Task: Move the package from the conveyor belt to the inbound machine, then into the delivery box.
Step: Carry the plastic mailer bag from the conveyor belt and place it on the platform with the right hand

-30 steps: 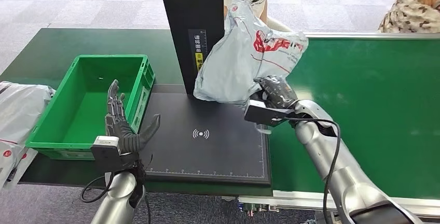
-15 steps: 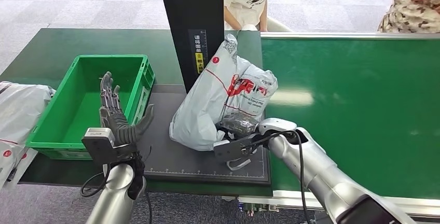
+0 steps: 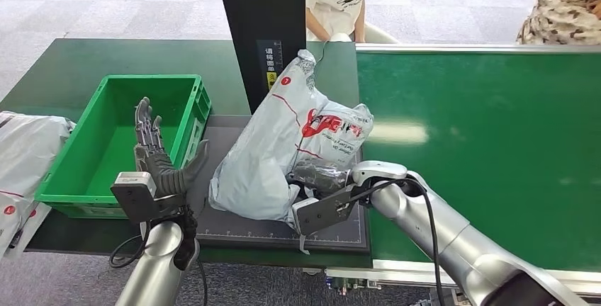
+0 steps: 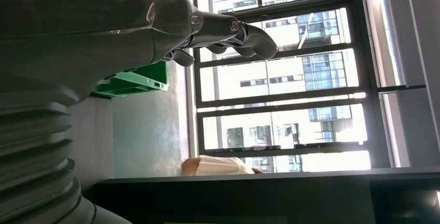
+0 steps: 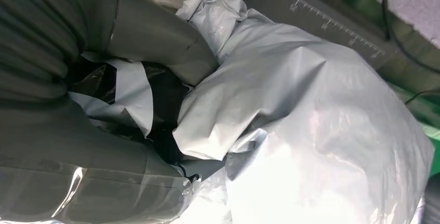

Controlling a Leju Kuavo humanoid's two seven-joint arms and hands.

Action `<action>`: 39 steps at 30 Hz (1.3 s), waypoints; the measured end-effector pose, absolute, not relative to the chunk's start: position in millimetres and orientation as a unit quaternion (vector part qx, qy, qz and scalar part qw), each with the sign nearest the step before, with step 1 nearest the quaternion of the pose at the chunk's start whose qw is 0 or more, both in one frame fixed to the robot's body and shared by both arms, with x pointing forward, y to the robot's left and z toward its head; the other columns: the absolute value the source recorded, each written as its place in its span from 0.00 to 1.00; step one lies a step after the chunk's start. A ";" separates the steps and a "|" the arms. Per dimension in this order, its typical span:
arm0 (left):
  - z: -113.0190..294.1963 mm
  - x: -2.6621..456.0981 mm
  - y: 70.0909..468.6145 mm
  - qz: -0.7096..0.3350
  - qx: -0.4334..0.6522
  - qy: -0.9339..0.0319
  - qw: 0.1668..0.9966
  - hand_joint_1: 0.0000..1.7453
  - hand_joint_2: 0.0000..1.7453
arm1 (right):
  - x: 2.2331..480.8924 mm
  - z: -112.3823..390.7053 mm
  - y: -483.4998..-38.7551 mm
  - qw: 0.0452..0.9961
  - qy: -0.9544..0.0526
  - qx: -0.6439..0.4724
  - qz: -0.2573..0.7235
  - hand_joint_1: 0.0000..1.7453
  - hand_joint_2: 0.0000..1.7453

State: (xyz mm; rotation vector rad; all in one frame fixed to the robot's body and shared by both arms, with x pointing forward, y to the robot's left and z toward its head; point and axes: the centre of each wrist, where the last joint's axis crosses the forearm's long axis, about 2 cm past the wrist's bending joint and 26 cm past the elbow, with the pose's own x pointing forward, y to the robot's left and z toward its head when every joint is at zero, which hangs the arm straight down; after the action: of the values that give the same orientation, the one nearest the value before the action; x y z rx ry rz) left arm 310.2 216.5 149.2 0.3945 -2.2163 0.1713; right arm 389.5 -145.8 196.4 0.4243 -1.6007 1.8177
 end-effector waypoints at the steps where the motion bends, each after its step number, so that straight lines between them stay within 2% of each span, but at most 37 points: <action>1: 149.6 310.5 216.2 0.069 0.157 -0.888 0.428 0.00 1.00 | 388.1 197.8 -146.1 0.334 -0.610 0.162 0.700 1.00 1.00; 12: 154.5 314.3 212.2 0.063 0.142 -0.887 0.434 0.00 1.00 | 377.6 192.7 -154.0 0.354 -0.523 0.129 0.765 1.00 1.00; 19: 154.4 313.8 211.3 0.053 0.148 -0.886 0.437 0.00 1.00 | 386.3 190.4 -162.0 0.361 -0.509 -0.017 0.781 1.00 1.00; 20: 153.9 313.3 211.3 0.051 0.149 -0.885 0.437 0.00 1.00 | 387.8 189.4 -163.4 0.359 -0.514 -0.039 0.778 0.86 1.00; 23: 152.4 312.0 211.0 0.046 0.150 -0.885 0.439 0.00 1.00 | 390.8 186.9 -166.2 0.356 -0.526 -0.074 0.769 0.11 1.00; 24: 152.2 311.7 210.9 0.045 0.150 -0.884 0.440 0.00 1.00 | 391.3 186.5 -166.7 0.356 -0.531 -0.077 0.765 0.00 1.00; 32: 151.9 311.7 210.2 0.035 0.142 -0.886 0.439 0.00 1.00 | 392.3 183.6 -168.9 0.366 -0.598 -0.024 0.713 0.00 1.00; 39: 149.2 310.9 210.0 0.016 0.117 -0.889 0.442 0.00 1.00 | 384.8 173.1 -174.2 0.399 -0.715 0.122 0.561 0.00 1.00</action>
State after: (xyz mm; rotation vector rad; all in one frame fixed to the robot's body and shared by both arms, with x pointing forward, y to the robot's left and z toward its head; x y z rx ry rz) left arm 310.9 210.0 149.2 0.2896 -2.2065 0.0406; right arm 384.8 -174.2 173.1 0.3081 -1.8095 1.4211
